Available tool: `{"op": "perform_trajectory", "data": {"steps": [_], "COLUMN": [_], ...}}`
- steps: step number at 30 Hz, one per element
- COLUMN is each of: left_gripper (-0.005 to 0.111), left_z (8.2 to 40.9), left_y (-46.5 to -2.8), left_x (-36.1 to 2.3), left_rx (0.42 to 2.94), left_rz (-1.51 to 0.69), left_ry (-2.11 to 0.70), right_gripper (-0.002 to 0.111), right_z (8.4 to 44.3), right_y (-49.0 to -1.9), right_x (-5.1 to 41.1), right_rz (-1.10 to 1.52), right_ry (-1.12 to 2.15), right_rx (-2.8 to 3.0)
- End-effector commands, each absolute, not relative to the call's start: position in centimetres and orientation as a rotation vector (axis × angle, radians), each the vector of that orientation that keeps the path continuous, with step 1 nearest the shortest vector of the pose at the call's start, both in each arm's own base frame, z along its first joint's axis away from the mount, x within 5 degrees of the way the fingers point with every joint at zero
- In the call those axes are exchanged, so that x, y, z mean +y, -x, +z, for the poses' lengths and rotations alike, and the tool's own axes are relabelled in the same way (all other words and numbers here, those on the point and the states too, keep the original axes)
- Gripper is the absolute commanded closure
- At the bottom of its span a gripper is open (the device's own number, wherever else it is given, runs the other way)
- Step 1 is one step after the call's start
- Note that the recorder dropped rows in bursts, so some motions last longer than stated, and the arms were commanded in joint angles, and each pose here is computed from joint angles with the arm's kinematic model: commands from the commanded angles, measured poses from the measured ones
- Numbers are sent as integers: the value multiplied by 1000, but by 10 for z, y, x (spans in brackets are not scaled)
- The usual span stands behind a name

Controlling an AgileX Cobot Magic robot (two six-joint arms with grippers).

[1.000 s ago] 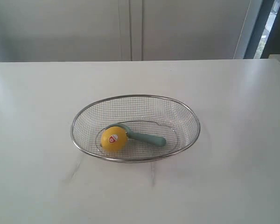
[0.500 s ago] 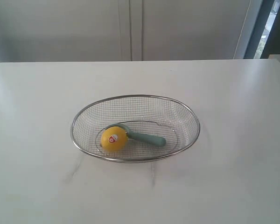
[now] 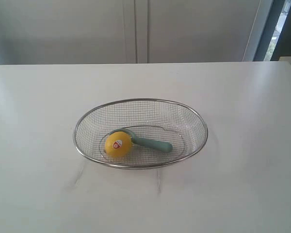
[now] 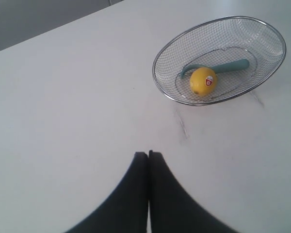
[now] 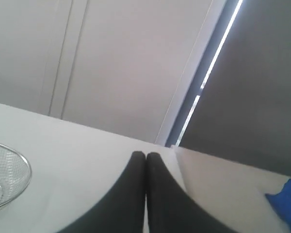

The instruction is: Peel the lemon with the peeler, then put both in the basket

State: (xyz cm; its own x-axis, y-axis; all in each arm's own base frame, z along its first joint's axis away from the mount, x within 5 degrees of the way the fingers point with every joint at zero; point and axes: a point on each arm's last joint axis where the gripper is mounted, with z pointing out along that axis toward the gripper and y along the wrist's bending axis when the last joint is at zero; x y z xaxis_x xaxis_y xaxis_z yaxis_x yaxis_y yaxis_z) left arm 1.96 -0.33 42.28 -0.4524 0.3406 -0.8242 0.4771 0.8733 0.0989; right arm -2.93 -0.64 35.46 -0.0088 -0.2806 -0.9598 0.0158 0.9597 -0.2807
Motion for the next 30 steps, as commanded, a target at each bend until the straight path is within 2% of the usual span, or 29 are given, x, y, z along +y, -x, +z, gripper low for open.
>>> {"op": "perform_trajectory", "data": {"steps": [1, 13, 22, 30], "left_gripper": [107, 107, 107, 107], "left_z": [422, 422, 422, 422], "left_y": [-18, -18, -18, -18], "left_x": [-3, -3, -3, -3], "left_rx": [2085, 2085, 2085, 2085], "left_rz": [-190, -190, -190, -190], "left_ry": [-591, -591, -591, -591], "right_gripper": [108, 108, 108, 108], "right_z": [340, 334, 285, 257], "right_y": [19, 6, -25, -42], "right_x": [-5, -1, -1, 0], "right_rz": [-88, 150, 125, 129], "right_ry": [61, -120, -111, -99], "right_rx": [1618, 1553, 1622, 1559]}}
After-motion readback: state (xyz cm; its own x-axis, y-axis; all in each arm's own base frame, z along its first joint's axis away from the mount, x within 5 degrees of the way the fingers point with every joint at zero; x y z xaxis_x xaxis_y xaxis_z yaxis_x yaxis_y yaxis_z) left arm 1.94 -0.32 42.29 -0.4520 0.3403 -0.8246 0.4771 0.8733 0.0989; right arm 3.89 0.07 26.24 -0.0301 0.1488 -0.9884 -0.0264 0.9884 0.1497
